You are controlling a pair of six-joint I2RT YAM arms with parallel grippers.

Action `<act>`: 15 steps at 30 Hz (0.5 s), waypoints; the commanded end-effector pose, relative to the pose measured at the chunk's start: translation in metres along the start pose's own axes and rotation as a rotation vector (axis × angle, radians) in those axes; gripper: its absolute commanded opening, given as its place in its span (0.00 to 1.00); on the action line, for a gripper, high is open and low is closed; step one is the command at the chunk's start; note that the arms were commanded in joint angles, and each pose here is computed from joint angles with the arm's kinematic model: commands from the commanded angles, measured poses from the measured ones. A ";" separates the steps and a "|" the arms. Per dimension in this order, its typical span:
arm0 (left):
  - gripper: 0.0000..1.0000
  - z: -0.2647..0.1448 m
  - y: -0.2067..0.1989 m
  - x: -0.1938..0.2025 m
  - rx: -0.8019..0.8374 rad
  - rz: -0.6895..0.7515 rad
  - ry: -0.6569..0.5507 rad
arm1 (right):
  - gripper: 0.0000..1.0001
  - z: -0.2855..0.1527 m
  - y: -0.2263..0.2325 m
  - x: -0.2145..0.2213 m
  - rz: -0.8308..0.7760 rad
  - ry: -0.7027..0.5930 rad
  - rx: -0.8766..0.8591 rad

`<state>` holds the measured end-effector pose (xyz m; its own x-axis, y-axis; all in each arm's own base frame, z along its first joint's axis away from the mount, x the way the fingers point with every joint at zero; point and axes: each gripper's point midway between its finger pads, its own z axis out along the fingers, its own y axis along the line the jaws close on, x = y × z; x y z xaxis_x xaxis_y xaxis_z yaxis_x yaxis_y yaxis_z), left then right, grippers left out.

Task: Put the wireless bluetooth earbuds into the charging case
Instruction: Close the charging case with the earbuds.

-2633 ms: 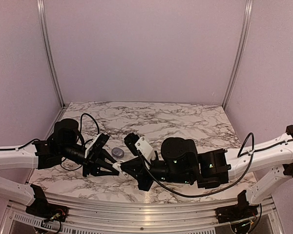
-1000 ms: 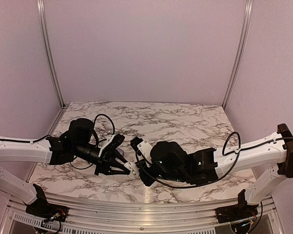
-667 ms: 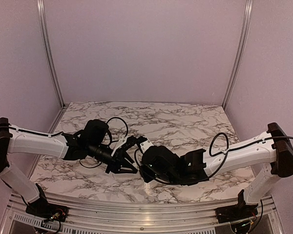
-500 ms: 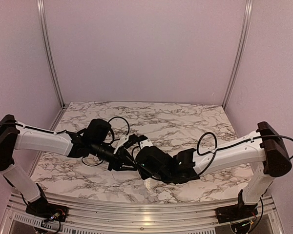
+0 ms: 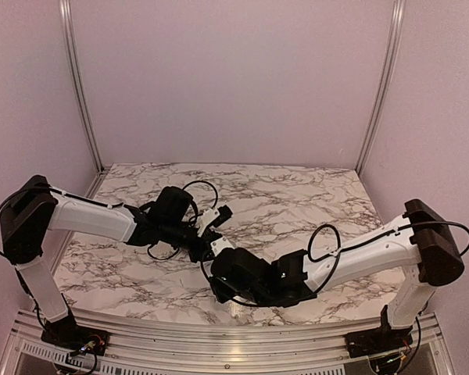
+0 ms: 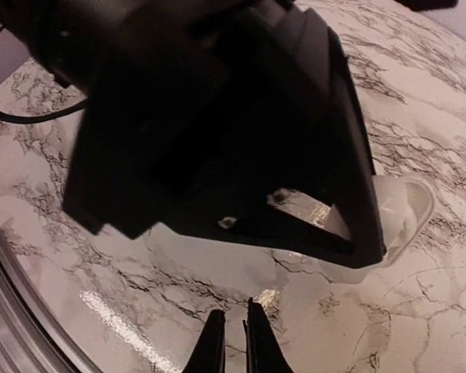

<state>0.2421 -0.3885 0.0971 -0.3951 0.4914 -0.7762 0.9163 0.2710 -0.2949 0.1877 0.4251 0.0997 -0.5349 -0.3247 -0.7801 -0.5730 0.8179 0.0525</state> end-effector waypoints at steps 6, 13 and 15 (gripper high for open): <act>0.00 0.011 0.022 -0.014 -0.083 0.044 0.011 | 0.16 -0.062 -0.018 -0.047 0.069 -0.186 -0.043; 0.00 0.011 0.036 -0.013 -0.158 0.039 0.021 | 0.85 -0.106 -0.064 -0.059 0.188 -0.347 -0.007; 0.00 0.012 0.040 -0.012 -0.178 0.041 0.025 | 0.97 -0.119 -0.079 -0.060 0.241 -0.416 -0.012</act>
<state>0.2708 -0.3939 0.0899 -0.3695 0.5158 -0.7729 0.9141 0.3513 -0.2026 0.1815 0.3507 0.1872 -0.4279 -0.0829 -0.9000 -0.5305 0.8293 0.1758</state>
